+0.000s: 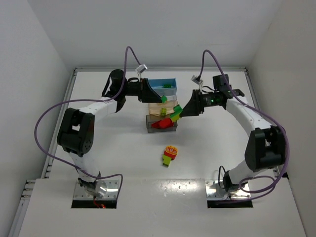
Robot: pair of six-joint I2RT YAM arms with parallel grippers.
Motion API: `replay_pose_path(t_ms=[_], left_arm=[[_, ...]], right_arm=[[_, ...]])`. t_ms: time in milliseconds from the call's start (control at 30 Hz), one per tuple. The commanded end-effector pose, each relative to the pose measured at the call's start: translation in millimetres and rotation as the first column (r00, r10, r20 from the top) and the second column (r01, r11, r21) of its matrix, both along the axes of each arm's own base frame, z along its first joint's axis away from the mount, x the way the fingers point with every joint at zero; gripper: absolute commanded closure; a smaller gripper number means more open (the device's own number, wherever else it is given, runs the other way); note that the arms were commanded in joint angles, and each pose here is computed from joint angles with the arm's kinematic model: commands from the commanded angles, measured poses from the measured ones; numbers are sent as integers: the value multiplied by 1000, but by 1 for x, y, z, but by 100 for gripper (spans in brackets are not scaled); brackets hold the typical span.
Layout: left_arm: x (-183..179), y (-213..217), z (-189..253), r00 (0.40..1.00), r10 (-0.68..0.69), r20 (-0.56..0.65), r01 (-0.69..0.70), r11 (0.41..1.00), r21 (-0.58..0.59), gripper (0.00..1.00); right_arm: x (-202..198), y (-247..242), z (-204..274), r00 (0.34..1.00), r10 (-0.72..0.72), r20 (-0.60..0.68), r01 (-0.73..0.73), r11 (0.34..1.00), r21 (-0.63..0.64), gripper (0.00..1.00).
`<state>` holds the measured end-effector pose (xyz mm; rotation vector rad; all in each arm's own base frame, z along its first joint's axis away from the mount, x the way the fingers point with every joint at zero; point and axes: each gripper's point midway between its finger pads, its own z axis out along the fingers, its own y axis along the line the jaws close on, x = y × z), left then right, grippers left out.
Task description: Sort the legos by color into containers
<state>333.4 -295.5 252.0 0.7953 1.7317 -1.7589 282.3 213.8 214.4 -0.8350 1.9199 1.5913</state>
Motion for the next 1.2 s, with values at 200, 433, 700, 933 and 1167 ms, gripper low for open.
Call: replay_pose_path(t_ms=[200, 433, 700, 933, 1167], left_arm=[[13, 3, 38, 986, 104, 128, -95, 993, -73, 89], [106, 3, -5, 856, 426, 292, -499, 829, 253, 87], [191, 23, -47, 685, 591, 426, -728, 546, 414, 87], [221, 43, -91, 634, 632, 446, -767, 437, 471, 86], [244, 41, -86, 613, 644, 458, -786, 435, 440, 82]], right_arm=[[-14, -18, 1, 995, -13, 95, 17, 999, -41, 95], [-16, -35, -6, 989, -83, 124, 94, 992, -87, 95], [-5, -48, -2, 977, -140, 161, 157, 982, -102, 95], [6, -49, -1, 974, -173, 148, 188, 978, -87, 94], [16, -49, -4, 973, -188, 138, 201, 976, -89, 94]])
